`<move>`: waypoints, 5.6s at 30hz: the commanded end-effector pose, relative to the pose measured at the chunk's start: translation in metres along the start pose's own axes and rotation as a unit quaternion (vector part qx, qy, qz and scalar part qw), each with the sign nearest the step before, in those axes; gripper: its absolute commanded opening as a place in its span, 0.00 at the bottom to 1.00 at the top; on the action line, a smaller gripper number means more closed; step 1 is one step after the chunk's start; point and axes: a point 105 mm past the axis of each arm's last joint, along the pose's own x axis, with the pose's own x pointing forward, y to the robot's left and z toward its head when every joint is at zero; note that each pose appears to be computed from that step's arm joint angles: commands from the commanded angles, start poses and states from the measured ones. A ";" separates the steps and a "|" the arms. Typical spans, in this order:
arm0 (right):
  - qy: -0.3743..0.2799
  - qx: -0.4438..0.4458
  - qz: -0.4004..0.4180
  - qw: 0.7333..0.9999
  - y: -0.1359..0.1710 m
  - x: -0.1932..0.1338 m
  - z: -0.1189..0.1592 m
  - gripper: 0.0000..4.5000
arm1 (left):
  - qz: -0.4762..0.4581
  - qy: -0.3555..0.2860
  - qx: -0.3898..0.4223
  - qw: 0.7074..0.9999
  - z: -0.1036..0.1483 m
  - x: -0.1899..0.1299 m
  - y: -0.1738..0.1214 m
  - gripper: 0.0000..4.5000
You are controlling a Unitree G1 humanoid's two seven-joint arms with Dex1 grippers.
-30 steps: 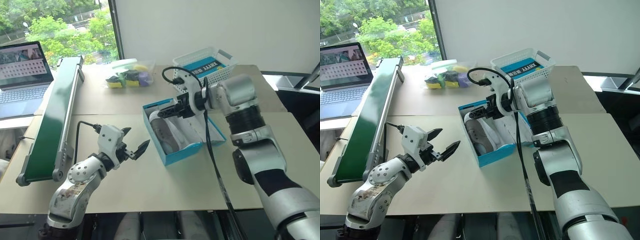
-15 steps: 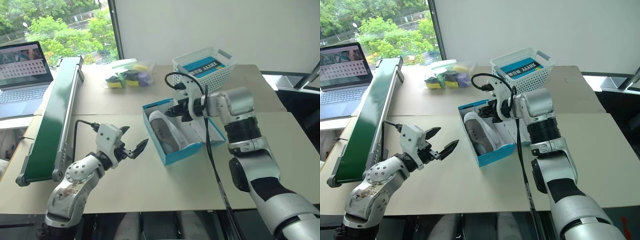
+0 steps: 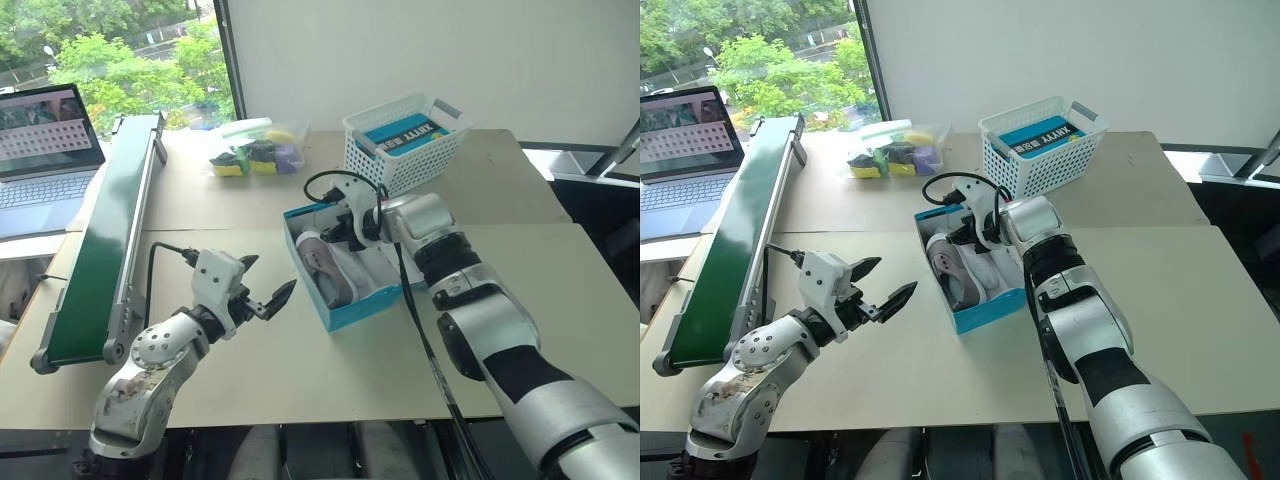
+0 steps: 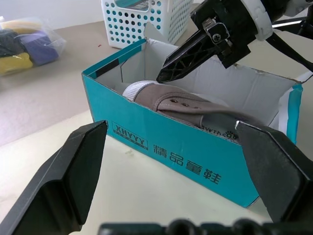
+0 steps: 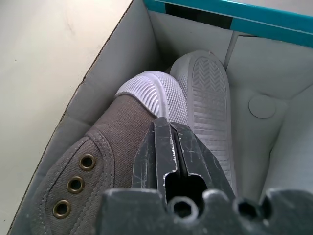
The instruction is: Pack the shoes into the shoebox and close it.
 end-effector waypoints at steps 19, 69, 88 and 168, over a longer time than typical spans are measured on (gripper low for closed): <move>-0.052 0.018 0.007 0.998 0.006 0.000 0.033 0.00 | -0.001 -0.019 0.005 1.000 0.010 -0.001 -0.002 1.00; -0.062 0.314 -0.318 0.893 -0.071 -0.122 -0.194 0.00 | -0.085 0.011 0.032 0.996 0.008 0.000 0.003 1.00; -0.468 0.626 -0.082 0.618 -0.064 -0.108 -0.113 0.00 | -0.091 0.015 0.042 0.995 0.011 0.001 0.003 1.00; -0.304 0.188 -0.021 0.934 -0.026 -0.082 0.035 0.00 | 0.170 -0.019 -0.027 0.985 0.013 -0.063 0.063 1.00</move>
